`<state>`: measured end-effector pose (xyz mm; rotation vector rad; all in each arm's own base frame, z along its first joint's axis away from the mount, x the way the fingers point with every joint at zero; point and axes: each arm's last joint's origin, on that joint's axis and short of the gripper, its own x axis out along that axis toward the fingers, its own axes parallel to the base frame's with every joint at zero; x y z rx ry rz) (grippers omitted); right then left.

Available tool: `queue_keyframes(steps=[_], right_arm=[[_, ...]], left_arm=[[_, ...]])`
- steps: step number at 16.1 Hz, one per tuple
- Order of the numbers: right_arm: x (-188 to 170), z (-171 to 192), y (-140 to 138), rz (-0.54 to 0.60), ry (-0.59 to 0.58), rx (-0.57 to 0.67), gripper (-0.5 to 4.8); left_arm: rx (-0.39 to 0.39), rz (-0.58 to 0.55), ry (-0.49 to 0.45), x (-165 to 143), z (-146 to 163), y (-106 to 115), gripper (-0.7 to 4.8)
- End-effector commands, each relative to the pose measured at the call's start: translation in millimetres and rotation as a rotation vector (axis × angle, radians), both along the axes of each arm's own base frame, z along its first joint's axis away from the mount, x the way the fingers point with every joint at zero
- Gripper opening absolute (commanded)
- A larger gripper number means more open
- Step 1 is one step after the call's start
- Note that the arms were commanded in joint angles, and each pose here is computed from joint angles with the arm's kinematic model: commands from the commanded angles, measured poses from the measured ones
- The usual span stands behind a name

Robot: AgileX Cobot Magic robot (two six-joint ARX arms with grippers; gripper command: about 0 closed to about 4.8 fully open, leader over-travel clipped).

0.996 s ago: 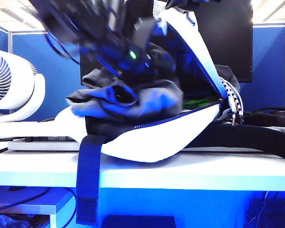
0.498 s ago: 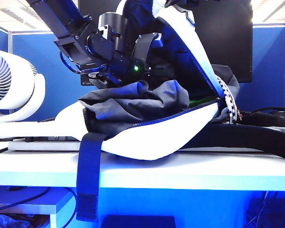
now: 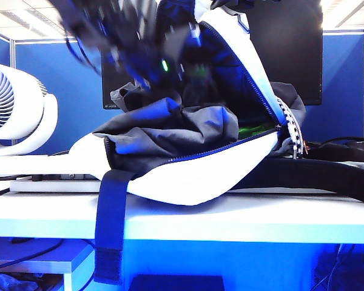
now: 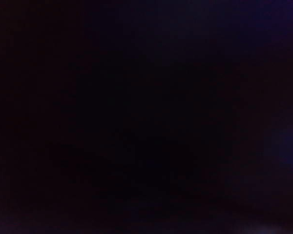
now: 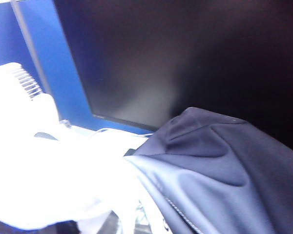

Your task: Put the gray clothes into the backpack.

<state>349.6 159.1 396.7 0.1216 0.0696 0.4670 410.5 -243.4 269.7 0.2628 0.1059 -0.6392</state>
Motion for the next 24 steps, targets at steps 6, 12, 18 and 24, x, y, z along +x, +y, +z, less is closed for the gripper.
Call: queue_keyframes(steps=[6, 12, 18, 24], right_arm=[[16, -18, 10, 0.064, 0.039, 0.003, 0.0], [15, -24, 12, 0.152, 0.112, 0.024, -0.01], [-1, -57, 18, 0.321, 0.477, -0.071, -0.01], [-3, -60, 23, 0.418, 0.51, -0.052, 4.79]], left_arm=[[0.188, -0.067, 0.289, -47, 37, 27, 4.79], [0.226, -0.149, 0.324, -100, 91, 56, 4.79], [0.184, 0.128, -0.016, -168, 181, 105, 4.79], [0.173, 0.157, -0.102, -179, 194, 112, 4.79]])
